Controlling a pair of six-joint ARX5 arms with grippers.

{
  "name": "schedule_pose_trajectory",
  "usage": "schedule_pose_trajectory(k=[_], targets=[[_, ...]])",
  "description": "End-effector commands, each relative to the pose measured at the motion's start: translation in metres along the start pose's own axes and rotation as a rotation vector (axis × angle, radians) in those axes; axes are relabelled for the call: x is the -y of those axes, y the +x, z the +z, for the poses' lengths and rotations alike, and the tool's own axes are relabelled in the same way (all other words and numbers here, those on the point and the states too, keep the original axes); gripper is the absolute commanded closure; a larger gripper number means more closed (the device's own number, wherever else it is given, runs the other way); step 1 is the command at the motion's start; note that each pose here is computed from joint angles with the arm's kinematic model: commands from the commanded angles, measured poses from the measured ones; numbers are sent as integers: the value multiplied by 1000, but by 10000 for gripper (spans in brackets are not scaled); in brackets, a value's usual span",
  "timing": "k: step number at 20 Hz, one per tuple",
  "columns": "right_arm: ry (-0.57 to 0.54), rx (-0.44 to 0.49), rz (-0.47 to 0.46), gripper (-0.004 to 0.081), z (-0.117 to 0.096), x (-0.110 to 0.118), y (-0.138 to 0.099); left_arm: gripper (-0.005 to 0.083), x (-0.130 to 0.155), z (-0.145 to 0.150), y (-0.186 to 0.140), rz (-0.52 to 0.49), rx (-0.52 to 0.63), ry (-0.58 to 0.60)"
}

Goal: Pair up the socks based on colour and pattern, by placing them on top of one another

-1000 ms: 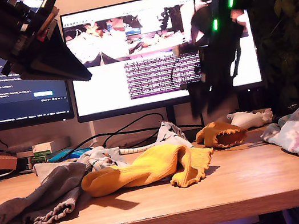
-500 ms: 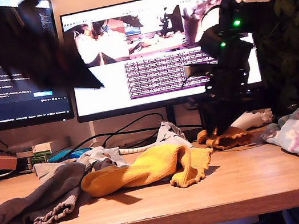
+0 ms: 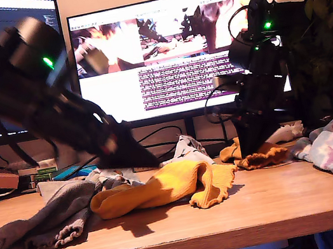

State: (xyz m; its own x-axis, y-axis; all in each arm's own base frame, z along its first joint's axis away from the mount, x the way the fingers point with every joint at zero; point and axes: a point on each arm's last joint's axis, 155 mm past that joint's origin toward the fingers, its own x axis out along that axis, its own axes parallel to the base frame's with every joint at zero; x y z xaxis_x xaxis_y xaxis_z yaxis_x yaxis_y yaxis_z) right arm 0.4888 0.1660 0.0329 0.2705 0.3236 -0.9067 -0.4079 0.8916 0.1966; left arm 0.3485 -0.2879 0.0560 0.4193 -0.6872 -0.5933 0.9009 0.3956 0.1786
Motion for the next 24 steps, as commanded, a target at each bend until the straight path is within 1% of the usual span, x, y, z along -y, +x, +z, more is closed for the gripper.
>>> schedule_pose_trajectory(k=[1,3,5,6,8,10,11,14,18,21,24], targets=[[24,-9,9,780,-1,-8,-7,311,7,-21,9,-8,-51,-9],[66,-34,13,780,-7,-12,-15,318,9,-33,14,-16,-79,-20],[100,-44,16,780,-9,-21,-28,396,11,-37,17,-21,-89,-24],[107,-50,17,780,-11,-26,-35,455,11,-38,17,-21,-90,-24],[135,-68,13,780,-16,-33,-48,623,11,-38,17,-23,-90,-24],[159,-107,13,780,-26,-40,-53,789,12,-39,17,-25,-94,-27],[168,-135,12,780,-33,-43,-54,795,12,-39,17,-26,-95,-27],[184,-196,-41,780,-49,-41,-56,796,12,-40,17,-27,-100,-30],[205,-264,-57,780,-66,-44,-59,796,12,-41,17,-25,-105,-31],[196,-316,-59,780,-78,-55,-61,796,9,-40,17,-18,-103,-31],[183,-384,-59,780,-95,-68,-60,796,6,-38,16,-13,-100,-31]])
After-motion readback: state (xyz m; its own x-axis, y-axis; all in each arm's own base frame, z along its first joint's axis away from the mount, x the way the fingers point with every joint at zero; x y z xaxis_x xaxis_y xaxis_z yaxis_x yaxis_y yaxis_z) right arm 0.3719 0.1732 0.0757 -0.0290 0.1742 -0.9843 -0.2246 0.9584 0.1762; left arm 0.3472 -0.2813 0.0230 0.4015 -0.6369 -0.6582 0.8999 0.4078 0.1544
